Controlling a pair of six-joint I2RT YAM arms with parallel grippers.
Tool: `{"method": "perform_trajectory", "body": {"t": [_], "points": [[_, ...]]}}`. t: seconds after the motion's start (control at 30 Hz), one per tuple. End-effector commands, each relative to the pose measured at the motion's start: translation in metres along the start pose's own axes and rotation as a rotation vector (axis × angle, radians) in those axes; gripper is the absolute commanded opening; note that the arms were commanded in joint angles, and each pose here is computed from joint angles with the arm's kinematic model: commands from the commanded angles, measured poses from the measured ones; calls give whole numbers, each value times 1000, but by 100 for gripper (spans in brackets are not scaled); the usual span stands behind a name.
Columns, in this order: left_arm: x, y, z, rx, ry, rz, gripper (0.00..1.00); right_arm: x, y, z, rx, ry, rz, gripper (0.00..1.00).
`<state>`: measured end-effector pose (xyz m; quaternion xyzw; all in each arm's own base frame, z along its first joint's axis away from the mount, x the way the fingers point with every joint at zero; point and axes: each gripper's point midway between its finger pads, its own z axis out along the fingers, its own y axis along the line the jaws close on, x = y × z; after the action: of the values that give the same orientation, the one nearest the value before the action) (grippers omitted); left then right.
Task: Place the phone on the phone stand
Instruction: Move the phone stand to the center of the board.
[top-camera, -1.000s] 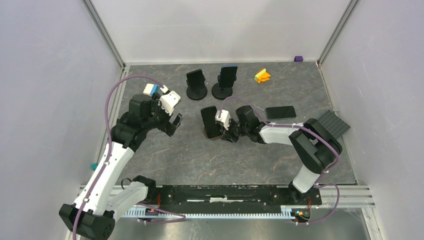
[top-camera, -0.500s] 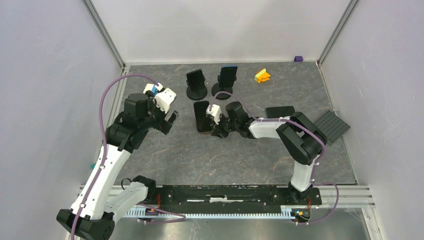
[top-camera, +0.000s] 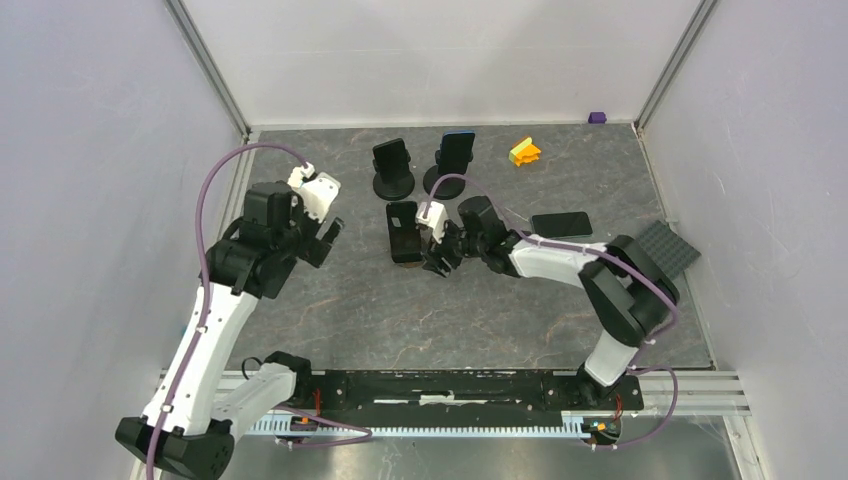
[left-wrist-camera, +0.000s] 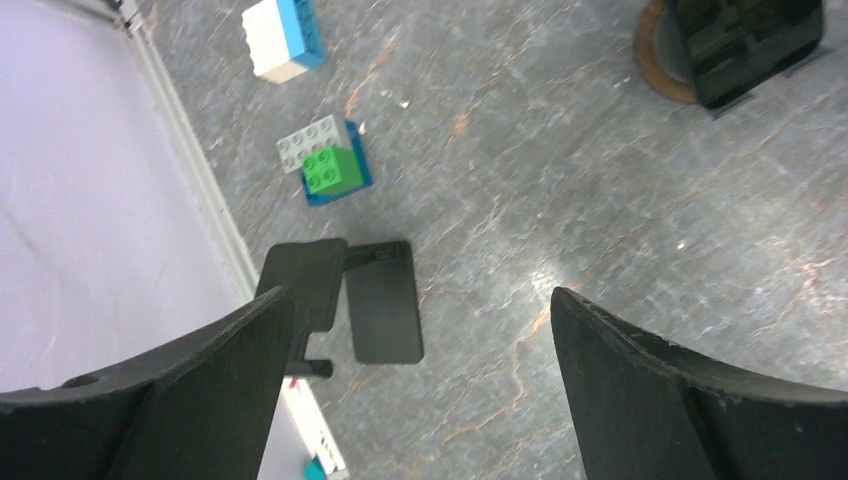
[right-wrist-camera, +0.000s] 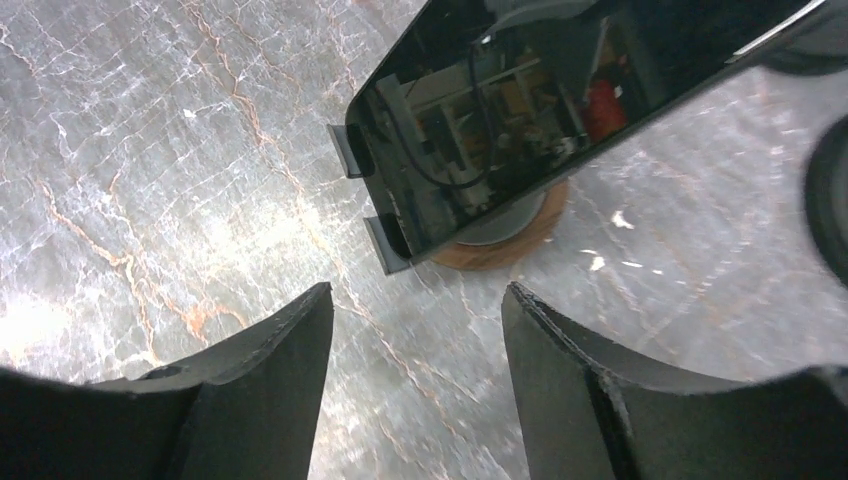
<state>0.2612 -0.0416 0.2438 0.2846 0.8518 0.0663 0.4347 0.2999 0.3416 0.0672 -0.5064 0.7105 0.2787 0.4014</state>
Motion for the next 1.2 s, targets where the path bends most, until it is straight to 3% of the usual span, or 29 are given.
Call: {"method": "perform_trajectory", "body": {"t": [0.0, 0.37, 0.53, 0.77, 1.17], "points": [[15, 21, -21, -54, 109, 35, 100, -10, -4, -33, 42, 7, -105, 70], [92, 69, -37, -171, 444, 30, 100, 17, 11, -70, 25, 135, -185, 75], [101, 90, -32, -166, 423, -112, 100, 29, 17, -69, -2, 148, -174, 76], [112, 91, -4, -17, 395, -277, 100, 35, 25, -65, -65, 150, -152, 76], [130, 111, 43, 77, 382, -344, 100, 42, 22, -64, -97, 161, -106, 76]]}}
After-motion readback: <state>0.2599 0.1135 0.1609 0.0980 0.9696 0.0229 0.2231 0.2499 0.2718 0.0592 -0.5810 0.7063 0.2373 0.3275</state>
